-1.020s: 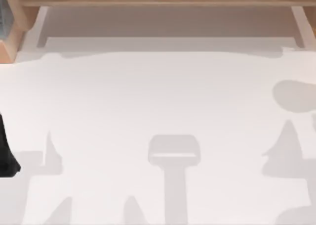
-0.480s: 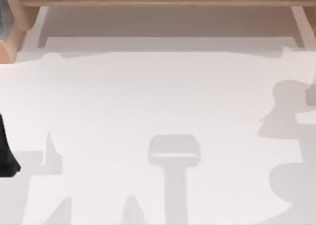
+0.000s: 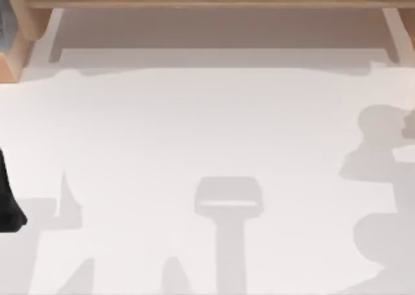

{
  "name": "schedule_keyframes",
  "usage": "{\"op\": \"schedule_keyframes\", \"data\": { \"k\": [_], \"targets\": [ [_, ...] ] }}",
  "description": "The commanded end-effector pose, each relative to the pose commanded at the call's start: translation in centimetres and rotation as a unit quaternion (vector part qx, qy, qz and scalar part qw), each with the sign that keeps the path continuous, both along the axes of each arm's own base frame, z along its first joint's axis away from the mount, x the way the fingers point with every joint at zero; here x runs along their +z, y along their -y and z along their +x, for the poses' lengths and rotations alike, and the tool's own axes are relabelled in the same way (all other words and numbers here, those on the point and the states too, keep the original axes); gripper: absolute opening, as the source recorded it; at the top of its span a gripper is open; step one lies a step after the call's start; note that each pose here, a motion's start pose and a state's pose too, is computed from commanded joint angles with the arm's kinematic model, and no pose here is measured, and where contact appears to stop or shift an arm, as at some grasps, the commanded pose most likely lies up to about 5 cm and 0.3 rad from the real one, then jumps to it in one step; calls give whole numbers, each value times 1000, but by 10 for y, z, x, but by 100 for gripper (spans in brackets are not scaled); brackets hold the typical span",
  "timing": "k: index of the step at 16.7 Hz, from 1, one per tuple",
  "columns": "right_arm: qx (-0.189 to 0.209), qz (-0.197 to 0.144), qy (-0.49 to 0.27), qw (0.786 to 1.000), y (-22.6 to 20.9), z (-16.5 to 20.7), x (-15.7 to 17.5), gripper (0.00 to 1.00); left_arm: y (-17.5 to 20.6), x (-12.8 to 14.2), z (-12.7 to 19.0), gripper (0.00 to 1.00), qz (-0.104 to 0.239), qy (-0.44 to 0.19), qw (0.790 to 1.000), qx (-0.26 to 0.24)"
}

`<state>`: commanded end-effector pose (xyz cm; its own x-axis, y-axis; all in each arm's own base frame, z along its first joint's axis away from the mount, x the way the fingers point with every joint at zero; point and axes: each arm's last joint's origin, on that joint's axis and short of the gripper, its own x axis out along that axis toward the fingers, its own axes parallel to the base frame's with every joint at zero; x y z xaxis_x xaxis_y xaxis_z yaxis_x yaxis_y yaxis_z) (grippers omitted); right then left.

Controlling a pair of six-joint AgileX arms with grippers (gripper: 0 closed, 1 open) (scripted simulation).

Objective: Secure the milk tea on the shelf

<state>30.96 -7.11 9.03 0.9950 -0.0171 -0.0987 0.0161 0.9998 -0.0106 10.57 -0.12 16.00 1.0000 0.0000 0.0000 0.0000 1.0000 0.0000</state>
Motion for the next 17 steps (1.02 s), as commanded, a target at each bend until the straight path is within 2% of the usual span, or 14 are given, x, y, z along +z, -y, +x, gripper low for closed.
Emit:
{"op": "schedule_keyframes", "data": {
  "k": [9, 17],
  "targets": [
    [0, 0, 0, 1000, 0, 0, 0, 2, 0, 0, 0, 100, 0, 0, 1000, 0],
    [0, 0, 0, 1000, 0, 0, 0, 0, 0, 0, 0, 100, 0, 0, 1000, 0]
  ]
}}
